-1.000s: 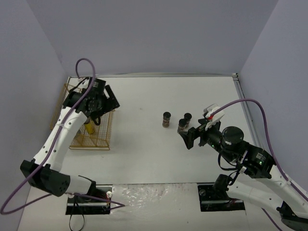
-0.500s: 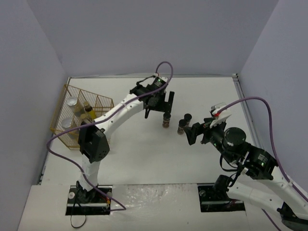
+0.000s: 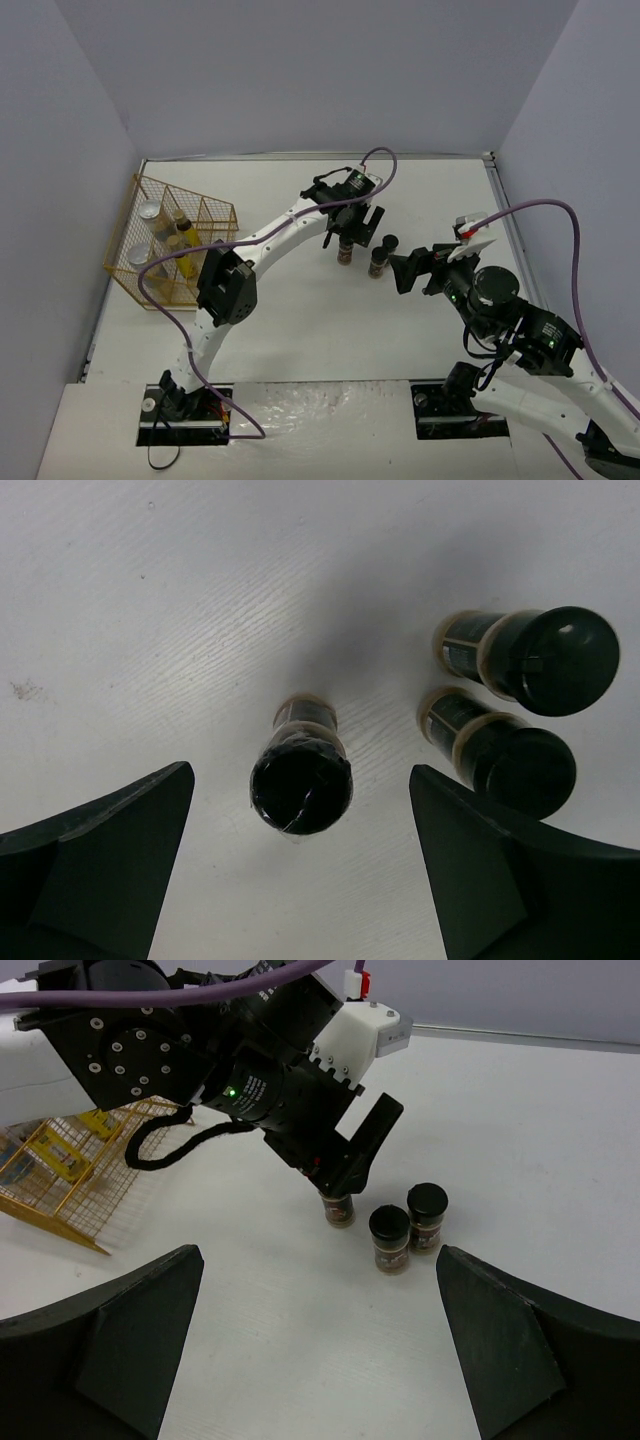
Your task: Organize the condiment bottles
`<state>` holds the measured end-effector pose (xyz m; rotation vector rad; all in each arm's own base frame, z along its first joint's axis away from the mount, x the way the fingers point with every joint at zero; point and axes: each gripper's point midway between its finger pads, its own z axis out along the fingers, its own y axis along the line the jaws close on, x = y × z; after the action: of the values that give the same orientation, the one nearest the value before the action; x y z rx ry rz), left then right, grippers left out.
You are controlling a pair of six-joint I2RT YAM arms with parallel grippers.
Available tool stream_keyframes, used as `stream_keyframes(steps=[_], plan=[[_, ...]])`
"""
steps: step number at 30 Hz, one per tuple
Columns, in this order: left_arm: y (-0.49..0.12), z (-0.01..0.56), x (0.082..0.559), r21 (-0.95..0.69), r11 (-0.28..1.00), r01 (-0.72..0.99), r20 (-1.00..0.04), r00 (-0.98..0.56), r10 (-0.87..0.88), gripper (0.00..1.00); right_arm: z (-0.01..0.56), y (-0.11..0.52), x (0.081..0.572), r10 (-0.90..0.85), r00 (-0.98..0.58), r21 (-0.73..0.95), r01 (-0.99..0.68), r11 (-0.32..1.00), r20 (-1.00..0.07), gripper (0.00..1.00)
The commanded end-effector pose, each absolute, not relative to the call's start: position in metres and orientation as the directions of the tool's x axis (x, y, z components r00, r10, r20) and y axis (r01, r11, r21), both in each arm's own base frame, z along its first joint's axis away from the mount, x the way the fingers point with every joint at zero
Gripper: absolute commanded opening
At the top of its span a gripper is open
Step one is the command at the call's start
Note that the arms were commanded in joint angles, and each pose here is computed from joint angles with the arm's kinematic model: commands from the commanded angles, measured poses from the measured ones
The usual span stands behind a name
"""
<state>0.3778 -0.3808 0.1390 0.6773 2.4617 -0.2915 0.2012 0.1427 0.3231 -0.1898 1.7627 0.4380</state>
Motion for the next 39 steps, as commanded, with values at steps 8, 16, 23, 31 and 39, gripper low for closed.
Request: stream_keyframes(steps=[8,16,23,31,39], plan=[[-0.374,0.15,0.382,-0.015,0.838,0.545,-0.584,-0.686,0.435,0.6,0.339,0.137,0.206,0.211,-0.204,0.268,-0.309,0.912,-0.956,1.0],[-0.363,0.178,0.382,-0.002,0.854,0.521,-0.623,-0.668,0.407,0.14,0.34,0.134,0.203,0.23,-0.198,0.283,-0.305,0.909,-0.953,1.0],[-0.328,0.237,0.372,0.011,0.896,0.445,-0.677,-0.656,0.334,0.0,0.341,0.134,0.203,0.23,-0.199,0.284,-0.31,0.907,-0.953,1.0],[-0.199,0.294,0.382,0.027,0.996,0.086,-0.738,-0.671,0.077,0.0,0.341,0.137,0.203,0.216,-0.2,0.273,-0.325,0.905,-0.956,1.0],[-0.095,0.29,0.387,-0.006,0.987,-0.16,-0.738,-0.665,-0.112,0.0,0.337,0.143,0.204,0.186,-0.212,0.251,-0.342,0.906,-0.959,1.0]])
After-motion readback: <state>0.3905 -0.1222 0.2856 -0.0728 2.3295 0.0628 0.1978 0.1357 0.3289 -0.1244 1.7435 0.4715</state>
